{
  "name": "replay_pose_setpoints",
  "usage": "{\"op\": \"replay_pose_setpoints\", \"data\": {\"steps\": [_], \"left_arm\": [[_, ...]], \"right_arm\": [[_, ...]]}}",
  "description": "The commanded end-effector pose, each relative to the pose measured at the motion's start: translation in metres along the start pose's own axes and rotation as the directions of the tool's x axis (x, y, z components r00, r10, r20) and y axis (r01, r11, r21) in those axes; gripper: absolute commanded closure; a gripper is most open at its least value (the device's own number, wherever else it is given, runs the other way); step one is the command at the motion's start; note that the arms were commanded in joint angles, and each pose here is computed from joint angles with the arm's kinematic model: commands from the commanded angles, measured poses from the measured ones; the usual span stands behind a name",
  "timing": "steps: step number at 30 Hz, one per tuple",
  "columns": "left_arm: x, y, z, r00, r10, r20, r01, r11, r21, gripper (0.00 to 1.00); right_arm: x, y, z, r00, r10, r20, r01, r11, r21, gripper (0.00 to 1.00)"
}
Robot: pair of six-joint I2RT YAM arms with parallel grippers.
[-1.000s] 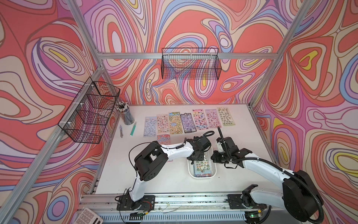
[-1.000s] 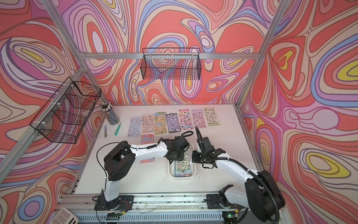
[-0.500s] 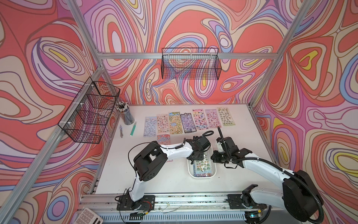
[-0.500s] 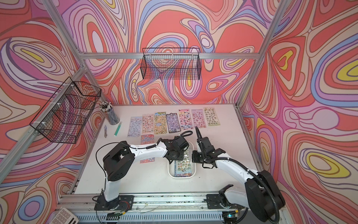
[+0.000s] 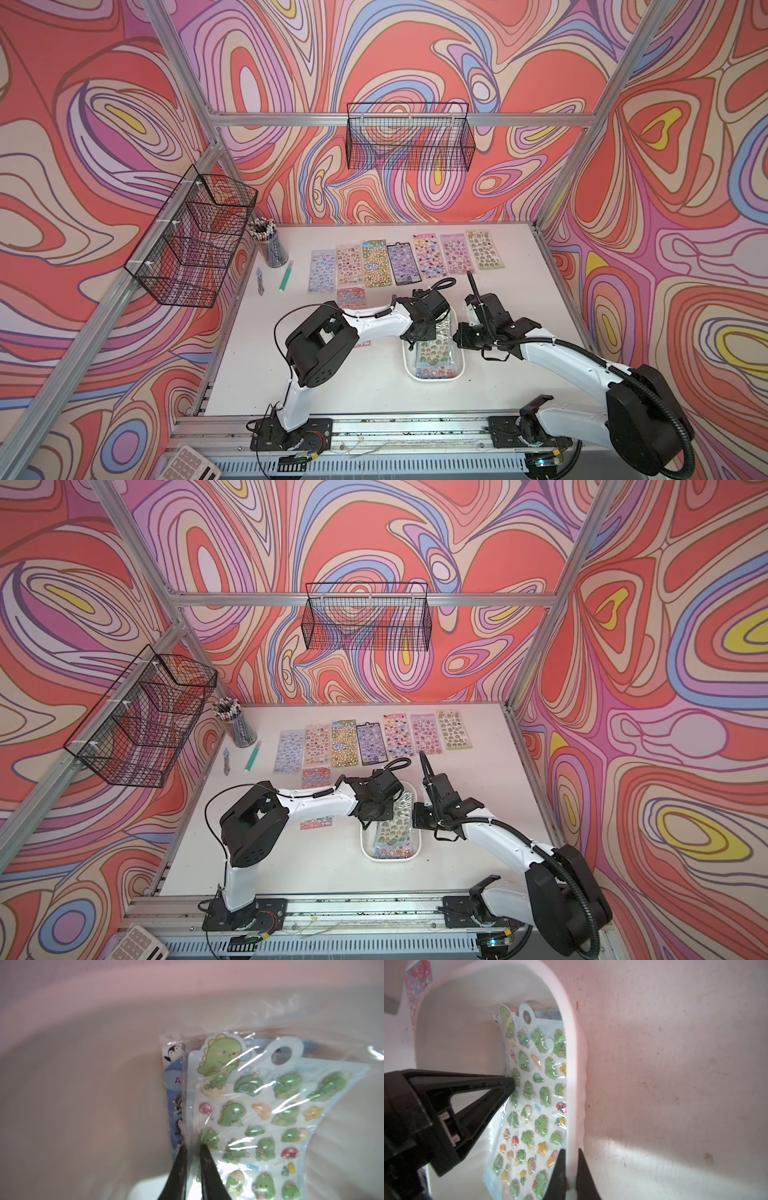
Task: Take the stickers out of the storage box
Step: Pick up the sticker from the storage box.
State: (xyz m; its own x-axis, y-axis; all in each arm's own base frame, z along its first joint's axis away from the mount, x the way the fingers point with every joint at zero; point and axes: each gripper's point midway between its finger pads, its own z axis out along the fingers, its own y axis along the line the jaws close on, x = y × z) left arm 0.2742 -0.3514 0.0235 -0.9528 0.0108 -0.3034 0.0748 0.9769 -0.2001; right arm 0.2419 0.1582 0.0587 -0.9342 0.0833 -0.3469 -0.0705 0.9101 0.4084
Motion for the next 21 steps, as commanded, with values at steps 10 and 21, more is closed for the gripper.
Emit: {"op": "replay_pose_setpoints", "data": {"steps": [10, 21], "left_arm": [[0.012, 0.046, -0.013, 0.998, 0.047, -0.049, -0.055, 0.981, -0.184, 0.98], [-0.011, 0.026, -0.057, 0.997, 0.062, 0.046, -0.057, 0.992, -0.113, 1.0]], "right_arm": [[-0.011, 0.006, -0.005, 0.999, -0.018, 0.037, 0.019, 1.0, -0.02, 1.0], [-0.009, 0.005, -0.003, 0.999, -0.014, 0.034, 0.014, 1.0, -0.016, 1.0]]}}
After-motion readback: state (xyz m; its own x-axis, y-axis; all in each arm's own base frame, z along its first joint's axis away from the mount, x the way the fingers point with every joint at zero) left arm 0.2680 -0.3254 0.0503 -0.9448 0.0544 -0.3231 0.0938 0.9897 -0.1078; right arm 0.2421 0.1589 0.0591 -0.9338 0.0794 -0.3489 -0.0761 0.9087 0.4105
